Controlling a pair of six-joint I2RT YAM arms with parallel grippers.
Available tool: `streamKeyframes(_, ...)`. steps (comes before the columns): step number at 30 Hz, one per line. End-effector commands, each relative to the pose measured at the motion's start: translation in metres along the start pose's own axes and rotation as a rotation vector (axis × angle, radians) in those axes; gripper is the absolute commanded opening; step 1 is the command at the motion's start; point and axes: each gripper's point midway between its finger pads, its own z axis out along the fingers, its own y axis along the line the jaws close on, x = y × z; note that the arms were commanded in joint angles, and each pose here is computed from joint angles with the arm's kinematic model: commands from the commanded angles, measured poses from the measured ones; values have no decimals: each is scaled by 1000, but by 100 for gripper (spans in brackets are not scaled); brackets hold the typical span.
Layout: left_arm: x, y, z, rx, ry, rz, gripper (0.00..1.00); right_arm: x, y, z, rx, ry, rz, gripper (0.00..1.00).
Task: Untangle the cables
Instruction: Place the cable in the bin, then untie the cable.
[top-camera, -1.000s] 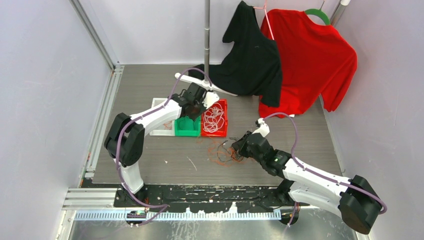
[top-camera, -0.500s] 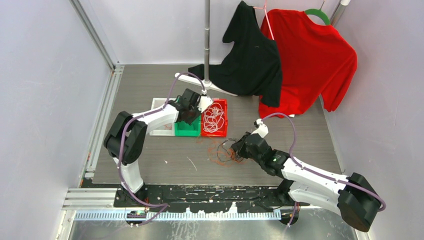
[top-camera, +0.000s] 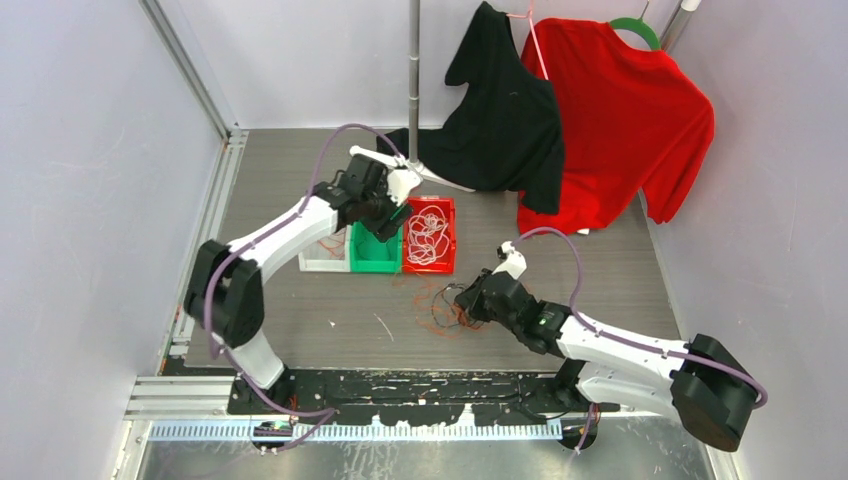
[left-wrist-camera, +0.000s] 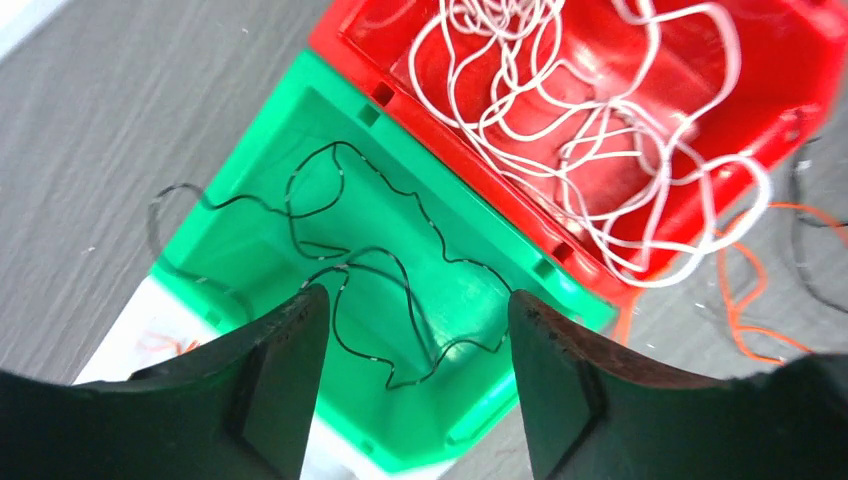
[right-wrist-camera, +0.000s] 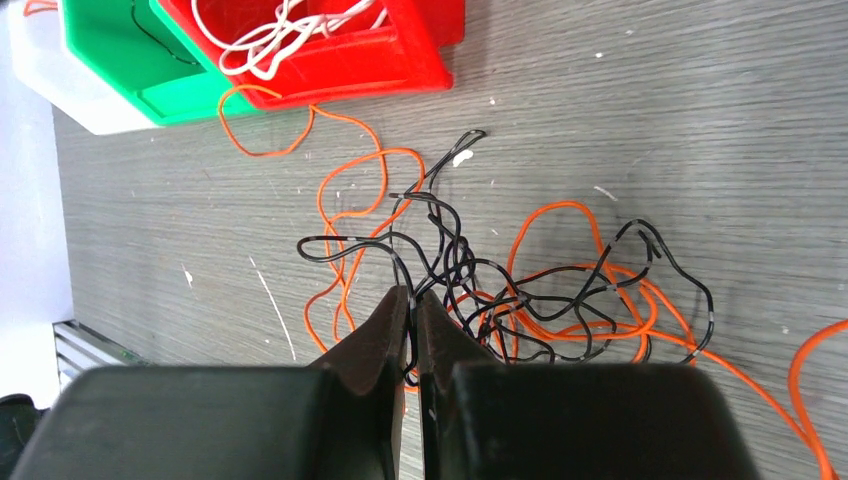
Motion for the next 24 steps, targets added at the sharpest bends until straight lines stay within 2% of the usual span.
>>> streamKeyframes(1, -19, -12, -48, 57, -82, -8, 71, -1, 22, 2, -68, -11, 19, 12)
streamKeyframes(5, -11, -24, -67, 131, -37, -31, 80, 3, 30, 4, -89, -1, 21, 12)
streamKeyframes(9, -15, -38, -78, 217, -41, -73, 79, 3, 33, 4, -99, -8, 36, 11)
streamKeyframes(14, -24, -33, -88, 219, -62, -78, 79, 3, 36, 2, -110, -14, 38, 11)
streamKeyframes(18, -17, -61, -114, 382, -62, 6, 80, 5, 45, 1, -151, 7, 20, 11)
streamKeyframes(24, 25, -115, -140, 629, -2, 59, 78, 16, 81, 5, -287, 82, -9, 11)
